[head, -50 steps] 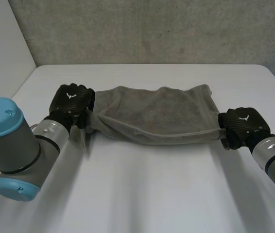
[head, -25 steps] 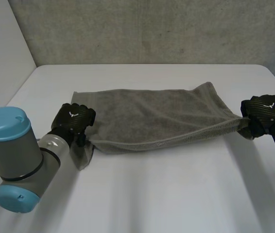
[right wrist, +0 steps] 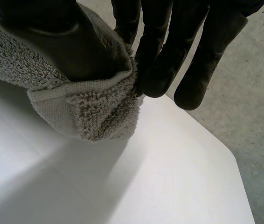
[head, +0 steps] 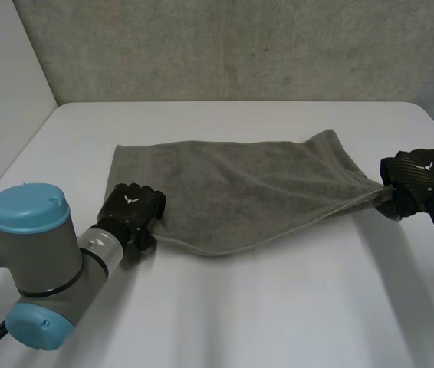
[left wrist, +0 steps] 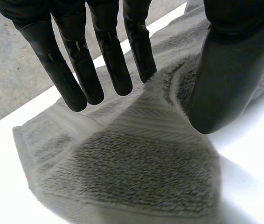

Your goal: Fold the towel.

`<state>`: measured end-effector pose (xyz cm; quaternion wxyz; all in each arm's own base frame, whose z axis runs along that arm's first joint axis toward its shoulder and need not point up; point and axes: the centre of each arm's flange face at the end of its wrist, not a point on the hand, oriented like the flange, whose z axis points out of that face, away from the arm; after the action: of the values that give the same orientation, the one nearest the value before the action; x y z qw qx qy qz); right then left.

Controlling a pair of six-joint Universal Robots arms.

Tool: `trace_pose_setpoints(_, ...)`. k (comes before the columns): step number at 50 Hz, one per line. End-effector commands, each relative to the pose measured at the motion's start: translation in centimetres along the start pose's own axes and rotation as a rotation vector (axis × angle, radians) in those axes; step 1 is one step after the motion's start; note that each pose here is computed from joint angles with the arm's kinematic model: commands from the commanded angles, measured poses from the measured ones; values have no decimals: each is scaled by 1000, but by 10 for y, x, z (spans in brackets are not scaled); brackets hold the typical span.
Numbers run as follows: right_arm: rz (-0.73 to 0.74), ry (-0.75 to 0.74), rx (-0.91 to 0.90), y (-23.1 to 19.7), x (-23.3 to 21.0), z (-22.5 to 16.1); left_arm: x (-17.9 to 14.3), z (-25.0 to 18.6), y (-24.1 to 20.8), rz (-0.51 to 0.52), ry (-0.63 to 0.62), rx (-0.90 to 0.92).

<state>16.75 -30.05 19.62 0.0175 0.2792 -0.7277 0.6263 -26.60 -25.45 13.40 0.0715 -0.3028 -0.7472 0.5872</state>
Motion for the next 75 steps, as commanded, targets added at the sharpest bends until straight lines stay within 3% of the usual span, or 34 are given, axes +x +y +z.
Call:
trace_pose_setpoints(1, -7, -4, -3, 1, -1, 0, 7, -3, -1, -34, 22, -11)
trace_pose_setpoints(20, -11, 7, 5, -3, 3, 0, 7, 22, 13, -48, 7, -33)
trace_pose_setpoints(29, -19, 118, 44, -16, 39, -3, -21, 21, -1, -52, -147, -22)
trace_pose_setpoints(36, -22, 118, 47, -23, 39, -9, -28, 1, -26, 1, -166, 29)
trace_pose_setpoints(46, -17, -46, 11, -34, 23, -25, -24, -31, -44, 137, -111, 77)
trace_pose_setpoints(55, -134, -163, -148, -35, 23, -44, -40, -55, -54, 123, -113, 45)
trace_pose_setpoints(61, -225, -239, -265, -46, 35, -69, -45, -84, -84, 129, -108, 135)
trace_pose_setpoints(68, -162, -263, -122, -86, 58, -81, -51, -112, -116, 147, -146, 260)
trace_pose_setpoints(75, -149, -259, -84, -90, 65, -80, -51, -105, -111, 144, -139, 242)
